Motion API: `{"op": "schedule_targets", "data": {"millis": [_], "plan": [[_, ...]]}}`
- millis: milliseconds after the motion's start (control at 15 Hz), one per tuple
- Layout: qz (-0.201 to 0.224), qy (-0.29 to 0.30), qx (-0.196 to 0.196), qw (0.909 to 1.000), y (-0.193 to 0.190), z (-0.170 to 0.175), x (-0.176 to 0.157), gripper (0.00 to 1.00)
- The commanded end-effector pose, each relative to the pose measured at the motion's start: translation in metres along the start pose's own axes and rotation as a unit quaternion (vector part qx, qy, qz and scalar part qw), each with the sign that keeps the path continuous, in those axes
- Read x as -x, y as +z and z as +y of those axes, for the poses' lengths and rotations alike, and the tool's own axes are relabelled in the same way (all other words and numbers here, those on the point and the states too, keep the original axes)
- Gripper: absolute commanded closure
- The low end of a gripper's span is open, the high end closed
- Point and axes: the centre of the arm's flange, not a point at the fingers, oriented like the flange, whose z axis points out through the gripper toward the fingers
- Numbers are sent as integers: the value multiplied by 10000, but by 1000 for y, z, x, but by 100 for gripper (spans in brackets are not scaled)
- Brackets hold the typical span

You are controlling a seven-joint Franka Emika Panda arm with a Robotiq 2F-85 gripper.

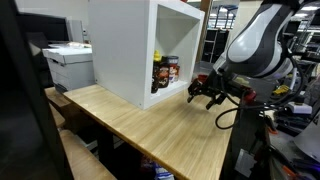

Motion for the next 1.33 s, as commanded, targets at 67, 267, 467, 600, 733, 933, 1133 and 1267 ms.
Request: {"op": "schedule_targets", "data": {"millis": [67, 267, 467, 600, 733, 933, 1133, 1267], "plan": [[23, -71, 289, 9996, -6, 9, 4, 0], [49, -119, 568, 9983, -3, 19, 9, 0], [84, -186, 842, 9962, 1, 27, 16, 0], [192, -262, 879, 9956, -3, 26, 20, 0], [442, -434, 956, 9935, -9, 29, 26, 0], [463, -295, 572, 9969, 23, 33, 22, 0], [478, -309, 574, 9967, 24, 33, 22, 0], [478, -310, 574, 9967, 24, 33, 22, 0]]}}
